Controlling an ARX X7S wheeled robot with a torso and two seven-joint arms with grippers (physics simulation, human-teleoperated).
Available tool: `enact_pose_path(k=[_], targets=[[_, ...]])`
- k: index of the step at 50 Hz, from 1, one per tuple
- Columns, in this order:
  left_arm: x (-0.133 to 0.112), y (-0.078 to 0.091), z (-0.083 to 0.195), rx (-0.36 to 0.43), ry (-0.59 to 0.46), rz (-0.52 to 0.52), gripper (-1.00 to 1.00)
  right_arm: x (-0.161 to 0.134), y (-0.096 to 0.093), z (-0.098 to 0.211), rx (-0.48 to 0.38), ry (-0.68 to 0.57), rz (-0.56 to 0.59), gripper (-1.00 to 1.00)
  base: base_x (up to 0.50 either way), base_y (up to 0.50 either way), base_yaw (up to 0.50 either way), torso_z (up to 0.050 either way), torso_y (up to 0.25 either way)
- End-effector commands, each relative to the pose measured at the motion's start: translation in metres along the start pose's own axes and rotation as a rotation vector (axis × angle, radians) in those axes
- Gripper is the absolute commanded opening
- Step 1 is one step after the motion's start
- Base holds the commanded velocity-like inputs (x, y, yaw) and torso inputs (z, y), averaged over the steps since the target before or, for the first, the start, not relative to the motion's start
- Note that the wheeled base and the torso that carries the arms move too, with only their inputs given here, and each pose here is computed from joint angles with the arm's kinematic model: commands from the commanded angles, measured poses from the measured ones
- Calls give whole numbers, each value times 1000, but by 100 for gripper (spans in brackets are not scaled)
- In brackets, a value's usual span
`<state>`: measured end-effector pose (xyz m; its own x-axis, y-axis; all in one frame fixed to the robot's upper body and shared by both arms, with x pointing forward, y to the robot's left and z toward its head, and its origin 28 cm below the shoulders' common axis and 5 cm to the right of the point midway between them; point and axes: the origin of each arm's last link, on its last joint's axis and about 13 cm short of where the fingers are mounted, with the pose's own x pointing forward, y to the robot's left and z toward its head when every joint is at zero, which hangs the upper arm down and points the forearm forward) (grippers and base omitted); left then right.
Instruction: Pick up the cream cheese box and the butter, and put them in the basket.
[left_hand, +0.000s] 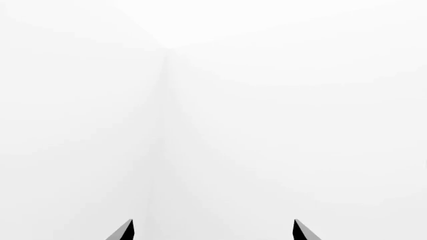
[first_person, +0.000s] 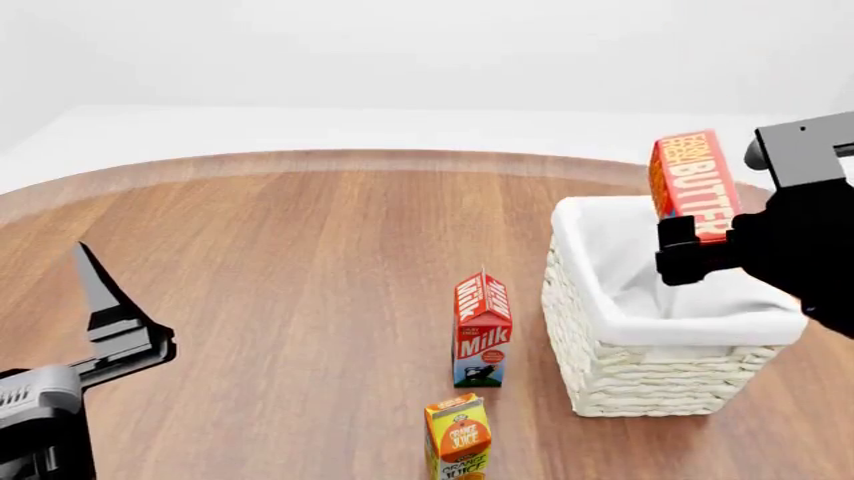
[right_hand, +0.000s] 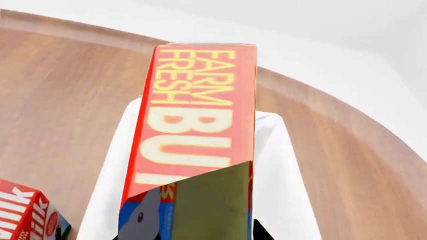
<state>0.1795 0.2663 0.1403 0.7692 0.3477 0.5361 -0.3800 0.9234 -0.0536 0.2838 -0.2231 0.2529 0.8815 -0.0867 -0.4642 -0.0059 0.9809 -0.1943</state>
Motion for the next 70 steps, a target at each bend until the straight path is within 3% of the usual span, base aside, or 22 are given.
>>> enact_pose_path(k=[1,24,61,62,70], targets=[[1,1,0,13,-19,-5,100,12,-11,2,26,-25,-39,-100,0,0,0,0,10],[0,2,0,15,-18,-3,100,44,-6,-15,41,35,-34,-100,0,0,0,0,1],[0,2,-2,15,-7,-2,100,88,1,-17,63,75,-52,-100,0,0,0,1,1],[0,2,-2,15,-6,-5,100,88,0,-17,60,76,-62,100,0,0,0,0,0],[0,1,-2,14,-4,-9,100,85,-3,-15,54,73,-69,100,0,0,0,0,0]])
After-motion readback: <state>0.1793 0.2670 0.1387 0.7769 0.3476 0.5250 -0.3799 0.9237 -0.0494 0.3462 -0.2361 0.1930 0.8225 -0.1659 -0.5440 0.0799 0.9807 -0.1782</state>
